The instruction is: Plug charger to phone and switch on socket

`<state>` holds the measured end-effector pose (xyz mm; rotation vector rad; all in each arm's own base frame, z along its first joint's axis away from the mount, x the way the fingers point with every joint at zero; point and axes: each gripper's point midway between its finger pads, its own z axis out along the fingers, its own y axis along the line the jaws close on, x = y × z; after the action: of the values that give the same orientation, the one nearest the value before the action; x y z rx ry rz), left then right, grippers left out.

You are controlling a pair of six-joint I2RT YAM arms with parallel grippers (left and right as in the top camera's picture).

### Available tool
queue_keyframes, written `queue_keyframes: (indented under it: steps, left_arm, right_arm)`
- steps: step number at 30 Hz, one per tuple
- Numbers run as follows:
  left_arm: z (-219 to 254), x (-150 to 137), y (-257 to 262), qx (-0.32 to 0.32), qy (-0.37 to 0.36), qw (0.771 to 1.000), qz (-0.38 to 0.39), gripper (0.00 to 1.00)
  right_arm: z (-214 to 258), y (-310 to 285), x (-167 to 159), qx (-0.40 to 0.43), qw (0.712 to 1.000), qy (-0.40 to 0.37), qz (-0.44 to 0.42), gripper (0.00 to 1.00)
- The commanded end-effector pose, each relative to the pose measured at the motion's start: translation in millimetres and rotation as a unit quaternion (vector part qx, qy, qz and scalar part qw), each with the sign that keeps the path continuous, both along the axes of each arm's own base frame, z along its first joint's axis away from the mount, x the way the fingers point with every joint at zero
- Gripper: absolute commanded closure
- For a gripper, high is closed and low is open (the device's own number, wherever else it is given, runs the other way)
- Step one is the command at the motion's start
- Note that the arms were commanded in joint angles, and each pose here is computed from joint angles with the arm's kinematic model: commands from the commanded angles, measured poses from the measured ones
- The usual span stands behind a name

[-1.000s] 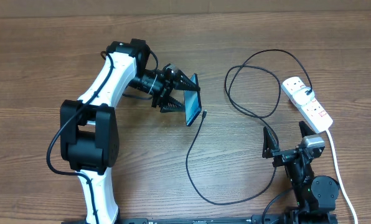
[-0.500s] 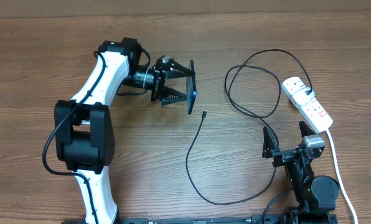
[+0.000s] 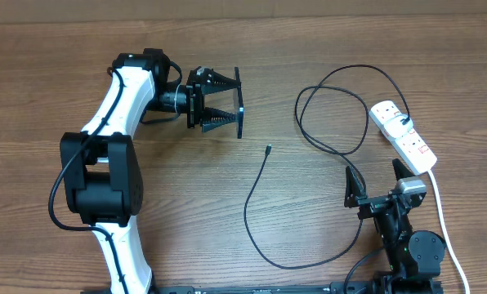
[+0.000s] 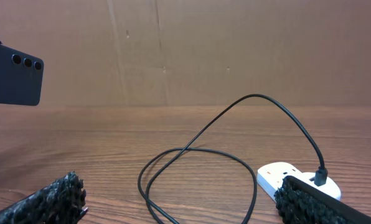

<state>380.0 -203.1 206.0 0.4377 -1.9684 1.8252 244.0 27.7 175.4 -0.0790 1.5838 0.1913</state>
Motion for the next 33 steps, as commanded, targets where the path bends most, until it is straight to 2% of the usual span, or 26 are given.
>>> queue_keyframes:
  steps: [1,4,7,10,14,18,21,24,26,30,33]
  left_arm:
    - [18,6,1,-0.033,-0.017,0.999,0.007,0.3]
    - [18,6,1,-0.033,-0.018,0.999,0.007,0.3]
    - [18,6,1,-0.033,-0.017,0.999,0.007,0.3]
    - [18,6,1,-0.033,-0.018,0.999,0.007,0.3]
    - [18,6,1,-0.033,-0.017,0.999,0.007,0.3]
    - [18,6,1,-0.033,-0.018,0.999,0.007,0.3]
    - [18,6,1,-0.032,-0.017,0.999,0.007,0.3]
    - [18,6,1,-0.033,-0.017,0.999,0.007,0.3]
    - [18,6,1,-0.032,-0.017,0.999,0.007,0.3]
    - [18,6,1,-0.032,-0.017,0.999,0.007,0.3]
    - [18,6,1,-0.032,-0.017,0.999,0.007,0.3]
  right_arm:
    - [-1,0,0,0.001,1.0,-0.003,0.0,0.0]
    - [17,8,-2,0.01,0.999,-0.038,0.021,0.0]
    - [27,43,-15,0.071,0.988,-0.039,0.133,0.0]
    - [54,66,-33,0.086,0.969,-0.082,0.215,0.0]
    - [105,71,-55,0.064,0.95,-0.188,0.24,0.0]
    - [153,62,-66,0.05,0.951,-0.221,0.211,0.0]
    - [175,52,-60,0.039,0.971,-0.162,0.173,0.0]
    - [181,39,-44,0.022,0.991,-0.044,0.125,0.0]
    - [179,32,-33,0.015,0.994,0.037,0.106,0.0]
    - [177,35,-7,0.022,0.984,0.128,0.123,0.0]
    - [164,62,1,0.099,0.953,0.197,0.208,0.0]
